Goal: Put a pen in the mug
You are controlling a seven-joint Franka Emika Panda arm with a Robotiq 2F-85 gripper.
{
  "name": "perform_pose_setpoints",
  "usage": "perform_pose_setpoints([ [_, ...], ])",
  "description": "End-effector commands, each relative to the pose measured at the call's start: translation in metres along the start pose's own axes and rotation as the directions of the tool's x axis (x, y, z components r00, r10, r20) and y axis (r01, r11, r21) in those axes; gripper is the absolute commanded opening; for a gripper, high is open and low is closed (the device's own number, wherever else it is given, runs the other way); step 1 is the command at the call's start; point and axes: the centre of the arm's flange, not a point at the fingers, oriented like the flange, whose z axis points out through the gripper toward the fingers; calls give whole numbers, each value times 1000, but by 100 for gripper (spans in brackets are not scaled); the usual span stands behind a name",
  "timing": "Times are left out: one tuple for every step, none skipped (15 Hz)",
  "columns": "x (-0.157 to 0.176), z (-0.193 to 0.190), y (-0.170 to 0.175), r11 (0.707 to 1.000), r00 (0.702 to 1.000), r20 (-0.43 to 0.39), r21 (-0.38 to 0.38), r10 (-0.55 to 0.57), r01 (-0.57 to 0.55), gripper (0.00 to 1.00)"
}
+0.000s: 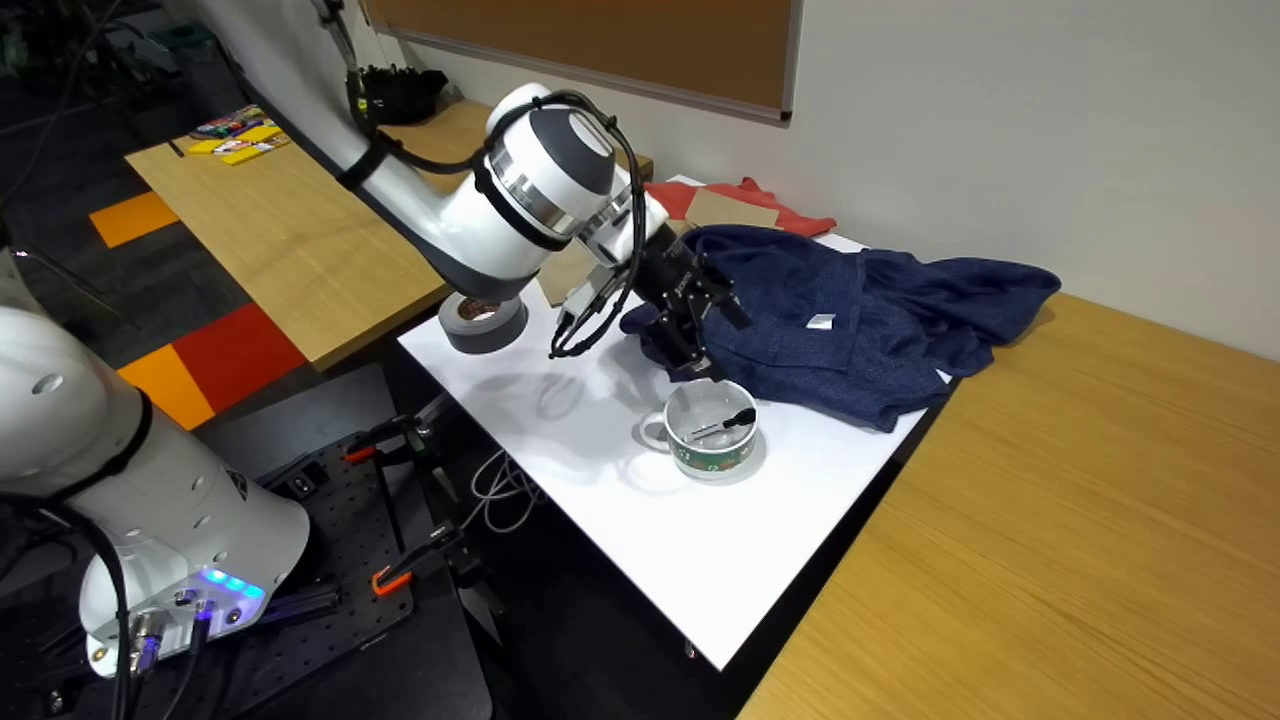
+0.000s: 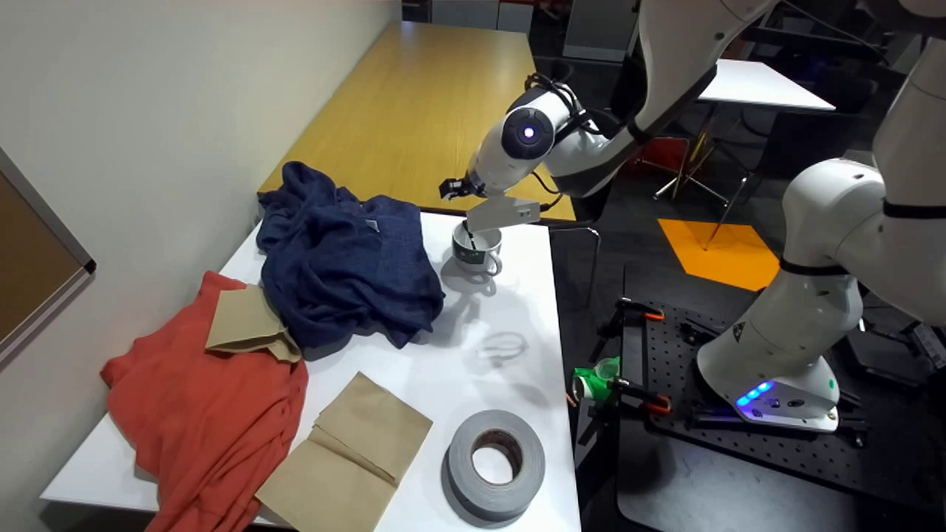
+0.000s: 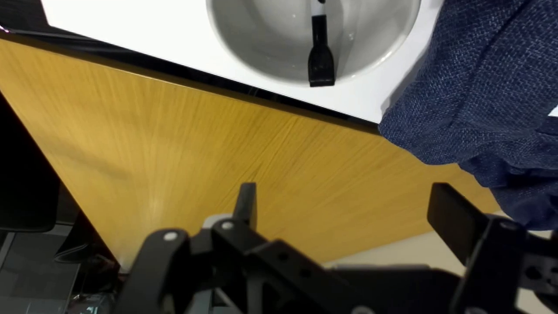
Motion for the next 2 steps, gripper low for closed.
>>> perform_pose_setpoints([
  [0,0,0,1000,1000,0,0,0,0,100],
  [0,0,0,1000,1000,1,0,0,0,100],
])
